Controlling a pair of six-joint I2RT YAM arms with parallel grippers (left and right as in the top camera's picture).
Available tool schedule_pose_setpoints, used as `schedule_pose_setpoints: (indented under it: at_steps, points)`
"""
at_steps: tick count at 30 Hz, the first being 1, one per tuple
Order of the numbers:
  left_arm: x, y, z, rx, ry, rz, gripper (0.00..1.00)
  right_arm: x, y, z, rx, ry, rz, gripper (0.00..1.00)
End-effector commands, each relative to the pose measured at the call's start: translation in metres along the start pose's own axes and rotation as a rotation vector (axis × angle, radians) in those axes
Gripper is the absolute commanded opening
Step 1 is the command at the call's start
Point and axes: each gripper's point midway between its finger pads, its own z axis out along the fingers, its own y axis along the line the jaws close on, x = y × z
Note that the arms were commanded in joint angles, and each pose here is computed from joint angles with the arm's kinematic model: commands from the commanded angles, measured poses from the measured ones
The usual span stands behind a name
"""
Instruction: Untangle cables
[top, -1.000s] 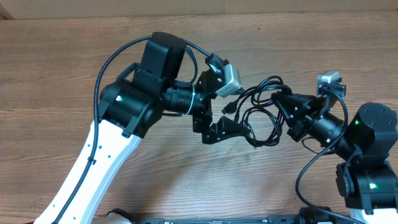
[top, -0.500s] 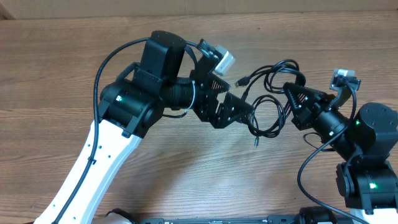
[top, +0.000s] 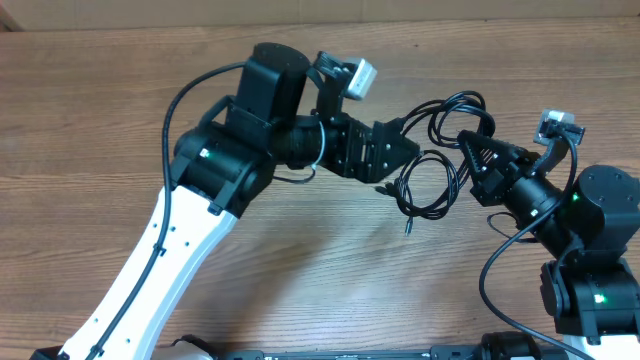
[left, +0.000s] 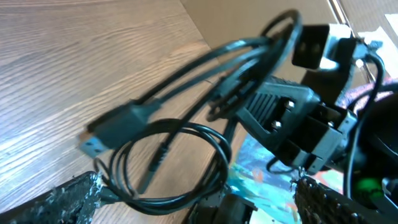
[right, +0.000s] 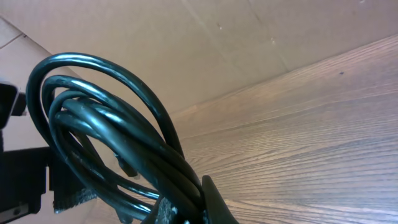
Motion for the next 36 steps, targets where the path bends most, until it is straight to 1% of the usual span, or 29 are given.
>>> schedule_pose_setpoints:
  at_steps: [1, 3, 11, 16, 22, 31, 36]
  points:
    - [-0.003, -0.012, 0.002, 0.007, -0.011, 0.061, 1.0, -0.01, 0.007, -0.004, -0.006, -0.032, -0.002, 0.04]
    - [-0.003, -0.012, 0.004, -0.005, -0.013, 0.071, 1.0, -0.01, 0.006, -0.004, -0.003, -0.03, 0.023, 0.04]
    - [0.003, -0.019, 0.013, -0.021, -0.007, 0.205, 1.0, -0.004, 0.001, -0.004, 0.016, -0.01, 0.125, 0.04]
    - [-0.003, -0.009, 0.013, -0.09, -0.034, 0.208, 1.0, -0.002, 0.0, -0.004, 0.022, -0.001, 0.212, 0.04]
    - [-0.007, -0.009, 0.013, -0.097, -0.05, 0.227, 1.0, 0.004, -0.001, -0.004, 0.027, 0.019, 0.341, 0.04]
    - [-0.005, 0.004, 0.026, -0.106, -0.021, 0.193, 1.0, 0.008, 0.004, -0.004, 0.0, 0.048, 0.393, 0.04]
    - [-0.006, -0.003, 0.034, -0.041, -0.013, 0.195, 1.0, 0.008, 0.004, -0.004, 0.001, 0.05, 0.394, 0.04]
